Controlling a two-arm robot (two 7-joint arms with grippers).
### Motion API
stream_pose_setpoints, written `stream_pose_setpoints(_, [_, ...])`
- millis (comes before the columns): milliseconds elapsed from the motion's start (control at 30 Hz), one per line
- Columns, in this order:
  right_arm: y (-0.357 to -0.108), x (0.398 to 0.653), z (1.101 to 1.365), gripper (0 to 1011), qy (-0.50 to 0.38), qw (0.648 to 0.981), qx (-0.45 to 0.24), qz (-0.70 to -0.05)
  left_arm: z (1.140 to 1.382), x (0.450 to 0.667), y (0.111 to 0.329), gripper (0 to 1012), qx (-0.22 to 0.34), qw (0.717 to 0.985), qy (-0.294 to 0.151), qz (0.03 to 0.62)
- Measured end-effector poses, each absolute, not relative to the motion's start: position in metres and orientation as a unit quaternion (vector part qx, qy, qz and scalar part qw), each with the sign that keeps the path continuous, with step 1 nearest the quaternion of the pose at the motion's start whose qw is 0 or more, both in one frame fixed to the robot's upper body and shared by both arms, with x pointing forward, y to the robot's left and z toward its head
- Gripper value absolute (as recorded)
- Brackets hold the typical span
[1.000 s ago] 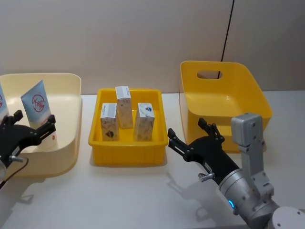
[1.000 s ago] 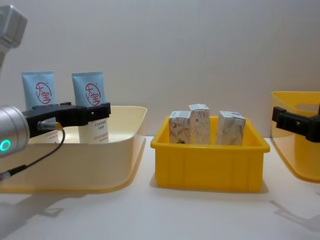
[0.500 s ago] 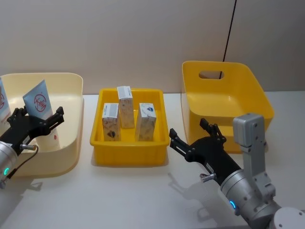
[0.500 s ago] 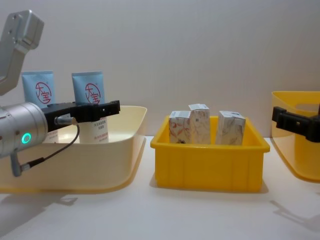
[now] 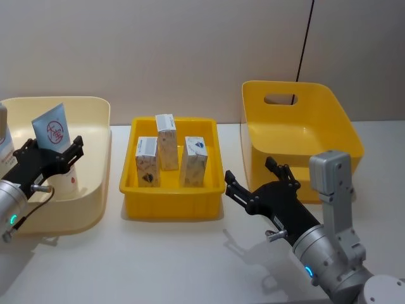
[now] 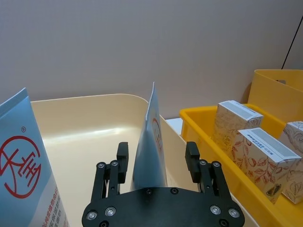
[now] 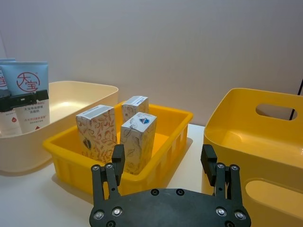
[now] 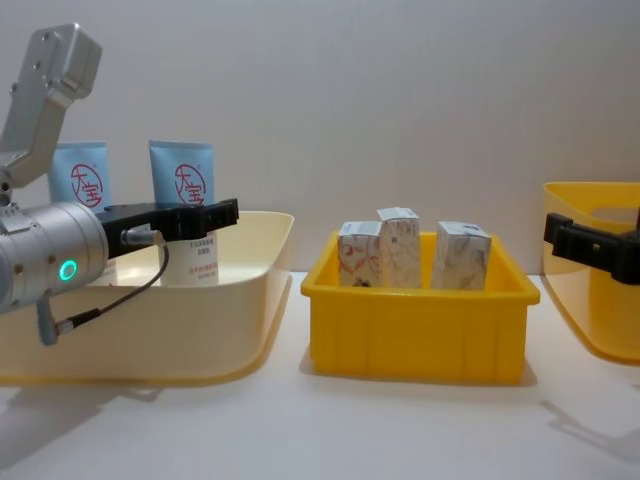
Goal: Bimanual collaborative sorting of washing and personal care products
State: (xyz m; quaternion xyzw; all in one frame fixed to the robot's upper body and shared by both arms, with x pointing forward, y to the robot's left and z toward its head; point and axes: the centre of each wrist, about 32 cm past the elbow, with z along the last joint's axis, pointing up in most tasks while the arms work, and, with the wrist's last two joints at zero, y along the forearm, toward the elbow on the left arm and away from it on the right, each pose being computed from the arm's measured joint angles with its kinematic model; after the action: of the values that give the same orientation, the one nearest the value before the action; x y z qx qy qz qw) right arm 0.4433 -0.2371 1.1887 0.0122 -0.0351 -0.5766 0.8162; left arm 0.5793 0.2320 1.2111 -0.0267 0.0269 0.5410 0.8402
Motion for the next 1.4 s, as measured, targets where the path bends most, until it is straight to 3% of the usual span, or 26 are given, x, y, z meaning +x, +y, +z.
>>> stream_pose_setpoints(500, [-0.237, 0.443, 1.189, 1001, -0.035, 0.816, 0.012, -0.577, 1.212, 0.583, 0.231, 312, -0.026, 0.84, 0.027, 0.541])
stream_pose_setpoints(733, [-0.237, 0.443, 1.189, 1001, -0.035, 0.816, 0.012, -0.577, 1.212, 0.584, 0.23, 257, -0.026, 0.84, 0.027, 0.541])
stream_pose_setpoints(1133, [-0.237, 0.443, 1.189, 1001, -0.035, 0.816, 0.012, -0.577, 1.213, 0.584, 0.236, 257, -0.027, 0.85, 0.02, 0.525])
stream_pose_setpoints(1400, [-0.237, 0.443, 1.189, 1001, -0.035, 0.816, 0.012, -0.577, 1.23, 0.585, 0.246, 257, -0.05, 0.857, -0.008, 0.513])
